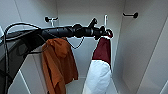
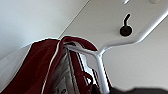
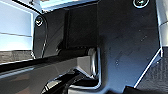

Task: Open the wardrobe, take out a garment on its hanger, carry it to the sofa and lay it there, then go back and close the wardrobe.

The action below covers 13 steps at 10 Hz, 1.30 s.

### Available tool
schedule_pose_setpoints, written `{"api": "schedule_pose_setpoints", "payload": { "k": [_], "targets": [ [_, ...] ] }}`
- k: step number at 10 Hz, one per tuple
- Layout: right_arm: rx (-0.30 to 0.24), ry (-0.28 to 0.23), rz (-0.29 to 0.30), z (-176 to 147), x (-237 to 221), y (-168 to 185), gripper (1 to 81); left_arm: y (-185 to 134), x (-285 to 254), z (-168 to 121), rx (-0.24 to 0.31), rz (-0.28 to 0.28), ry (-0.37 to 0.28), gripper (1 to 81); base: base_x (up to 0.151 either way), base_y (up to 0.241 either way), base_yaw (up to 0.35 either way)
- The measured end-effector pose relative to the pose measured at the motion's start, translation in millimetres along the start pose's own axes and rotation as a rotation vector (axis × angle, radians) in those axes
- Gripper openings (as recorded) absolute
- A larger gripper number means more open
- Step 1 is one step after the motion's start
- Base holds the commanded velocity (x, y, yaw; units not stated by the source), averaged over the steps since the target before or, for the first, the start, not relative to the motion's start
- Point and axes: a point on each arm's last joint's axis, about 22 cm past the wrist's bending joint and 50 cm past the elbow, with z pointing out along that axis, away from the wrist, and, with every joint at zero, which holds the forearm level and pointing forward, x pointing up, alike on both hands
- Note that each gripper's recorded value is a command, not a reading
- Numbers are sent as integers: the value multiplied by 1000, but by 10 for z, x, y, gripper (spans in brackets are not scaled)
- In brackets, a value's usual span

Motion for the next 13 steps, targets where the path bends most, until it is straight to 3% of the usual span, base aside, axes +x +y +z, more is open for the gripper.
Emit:
{"api": "schedule_pose_setpoints", "payload": {
  "k": [3, 11, 13],
  "targets": [
    [0, 0, 4, 0, -35, 2, 811, 95, -108, 6, -26, 5, -15, 10, -79, 0, 0],
    [0, 0, 0, 0, -32, 2, 811, -91, -463, -98, -47, -35, -61, 10, -92, 0, 0],
    [0, 0, -1, 0, -28, 2, 811, -73, -510, -199, -87, -43, -53, 10, -102, 0, 0]
  ]
}}
